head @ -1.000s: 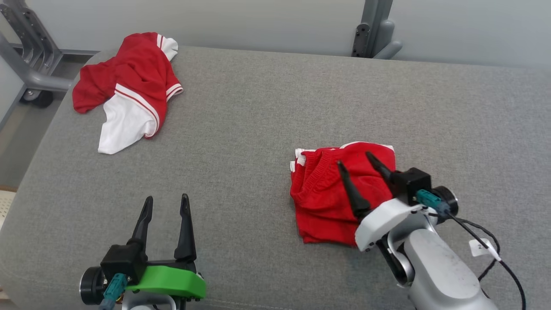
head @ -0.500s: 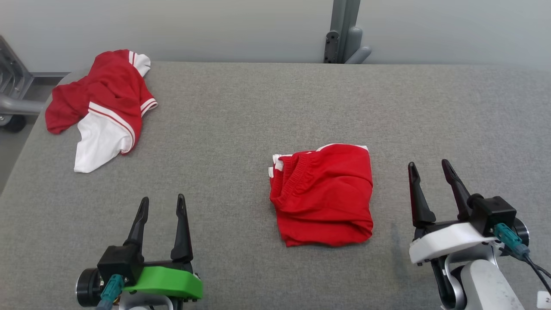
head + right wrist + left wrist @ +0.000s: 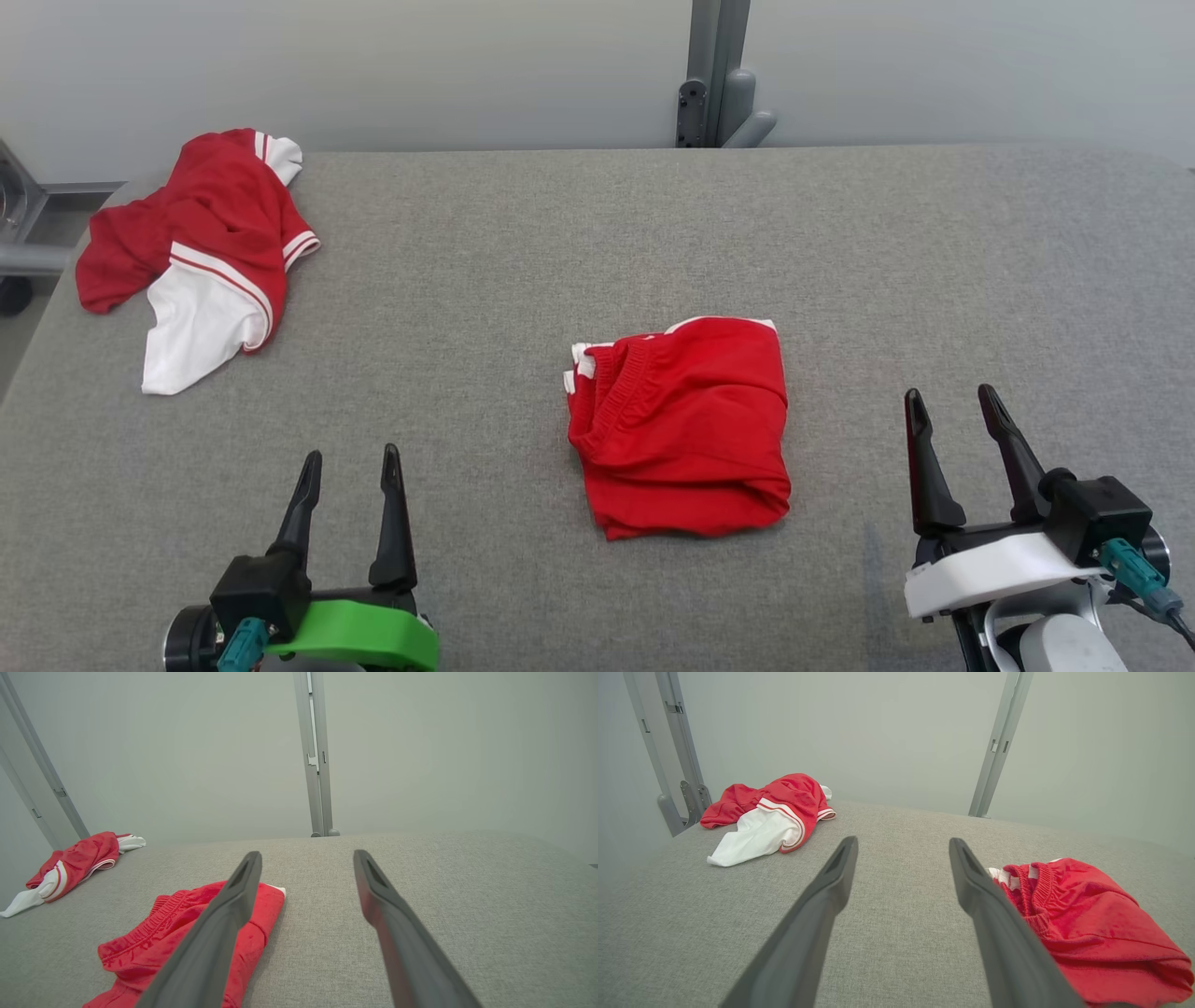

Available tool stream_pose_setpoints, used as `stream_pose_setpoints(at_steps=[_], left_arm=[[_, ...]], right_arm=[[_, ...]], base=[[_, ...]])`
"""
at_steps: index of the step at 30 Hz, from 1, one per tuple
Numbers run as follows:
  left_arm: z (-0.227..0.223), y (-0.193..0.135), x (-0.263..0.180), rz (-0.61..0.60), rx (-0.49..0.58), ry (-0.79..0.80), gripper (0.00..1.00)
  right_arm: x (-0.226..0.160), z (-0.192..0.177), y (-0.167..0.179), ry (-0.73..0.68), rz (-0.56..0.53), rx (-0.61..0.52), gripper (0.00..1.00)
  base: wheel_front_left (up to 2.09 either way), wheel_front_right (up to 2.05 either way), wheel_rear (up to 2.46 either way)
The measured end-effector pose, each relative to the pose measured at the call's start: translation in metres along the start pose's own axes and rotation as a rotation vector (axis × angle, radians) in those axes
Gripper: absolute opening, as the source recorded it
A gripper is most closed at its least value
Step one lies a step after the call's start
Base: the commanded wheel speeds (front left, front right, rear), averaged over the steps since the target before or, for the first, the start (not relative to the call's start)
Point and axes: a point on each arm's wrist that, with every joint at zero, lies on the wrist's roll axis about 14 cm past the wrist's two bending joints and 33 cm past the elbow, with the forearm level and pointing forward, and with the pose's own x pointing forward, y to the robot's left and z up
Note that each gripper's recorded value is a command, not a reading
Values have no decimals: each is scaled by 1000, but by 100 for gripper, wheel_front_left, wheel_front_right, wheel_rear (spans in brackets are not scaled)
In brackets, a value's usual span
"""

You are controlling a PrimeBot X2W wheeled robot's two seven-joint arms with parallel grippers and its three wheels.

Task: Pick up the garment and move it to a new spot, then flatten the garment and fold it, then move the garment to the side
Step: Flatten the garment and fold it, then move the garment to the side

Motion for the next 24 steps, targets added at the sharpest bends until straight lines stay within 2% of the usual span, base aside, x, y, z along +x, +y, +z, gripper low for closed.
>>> stream_pose_setpoints(at_steps=[24], left_arm=[[0,2,-7,6,7,0,100]], right_arm=[[-4,-4,3,16,7,5,100]], base=[[0,0,0]])
